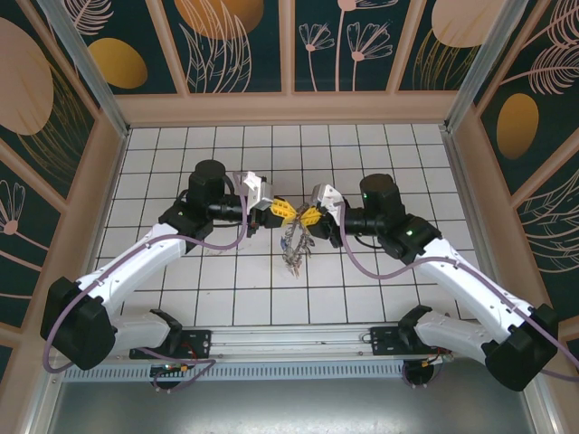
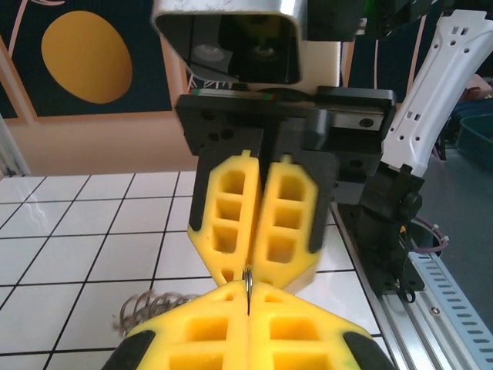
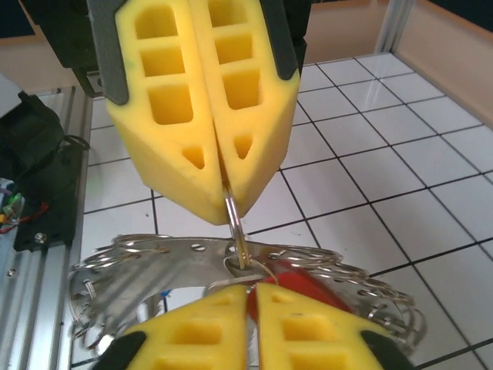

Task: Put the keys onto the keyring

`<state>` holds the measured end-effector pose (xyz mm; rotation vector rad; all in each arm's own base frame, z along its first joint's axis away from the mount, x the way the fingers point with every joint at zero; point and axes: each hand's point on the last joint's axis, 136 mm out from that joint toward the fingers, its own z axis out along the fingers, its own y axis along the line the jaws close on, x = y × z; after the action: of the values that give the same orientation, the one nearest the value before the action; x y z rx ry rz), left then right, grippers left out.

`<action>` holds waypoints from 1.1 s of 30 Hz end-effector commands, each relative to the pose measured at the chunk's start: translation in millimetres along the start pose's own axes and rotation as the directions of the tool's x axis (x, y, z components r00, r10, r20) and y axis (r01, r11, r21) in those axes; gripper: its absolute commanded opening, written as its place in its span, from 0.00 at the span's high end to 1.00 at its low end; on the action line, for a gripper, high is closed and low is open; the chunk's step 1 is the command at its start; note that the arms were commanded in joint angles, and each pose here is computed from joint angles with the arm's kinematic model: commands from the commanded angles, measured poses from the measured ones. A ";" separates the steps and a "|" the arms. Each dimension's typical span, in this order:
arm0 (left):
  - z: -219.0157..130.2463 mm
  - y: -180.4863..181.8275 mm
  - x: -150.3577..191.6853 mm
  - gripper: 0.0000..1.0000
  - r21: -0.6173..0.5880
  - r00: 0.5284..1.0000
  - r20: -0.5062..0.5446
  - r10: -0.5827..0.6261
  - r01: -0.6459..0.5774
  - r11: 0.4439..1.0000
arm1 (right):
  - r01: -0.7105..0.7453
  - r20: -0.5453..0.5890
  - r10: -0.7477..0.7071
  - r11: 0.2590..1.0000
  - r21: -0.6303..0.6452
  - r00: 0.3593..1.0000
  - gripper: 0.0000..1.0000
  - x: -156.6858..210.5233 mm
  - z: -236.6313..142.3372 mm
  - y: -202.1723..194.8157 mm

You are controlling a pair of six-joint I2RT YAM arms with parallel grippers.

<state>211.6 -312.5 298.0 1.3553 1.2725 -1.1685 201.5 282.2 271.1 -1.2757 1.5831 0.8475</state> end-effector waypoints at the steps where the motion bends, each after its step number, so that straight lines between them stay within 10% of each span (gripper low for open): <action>1: -1.7 -6.0 -12.3 1.00 0.043 0.998 0.055 0.043 -0.045 0.998 | 0.005 0.037 -0.005 1.000 -0.018 0.999 0.97 -10.3 1.6 -0.2; 13: -3.0 -5.5 -8.8 1.00 0.017 0.997 0.069 0.031 -0.032 0.999 | -0.004 0.012 0.004 1.000 -0.008 1.000 0.68 5.1 -9.6 8.0; 33: -4.6 -18.6 -9.6 1.00 0.086 0.995 0.064 0.076 -0.081 0.993 | 0.059 0.024 -0.057 0.997 -0.056 0.998 0.63 21.7 -2.0 15.8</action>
<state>200.3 -311.4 288.4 1.3751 1.2415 -1.2355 187.5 273.9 244.8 -1.3258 1.5743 0.8514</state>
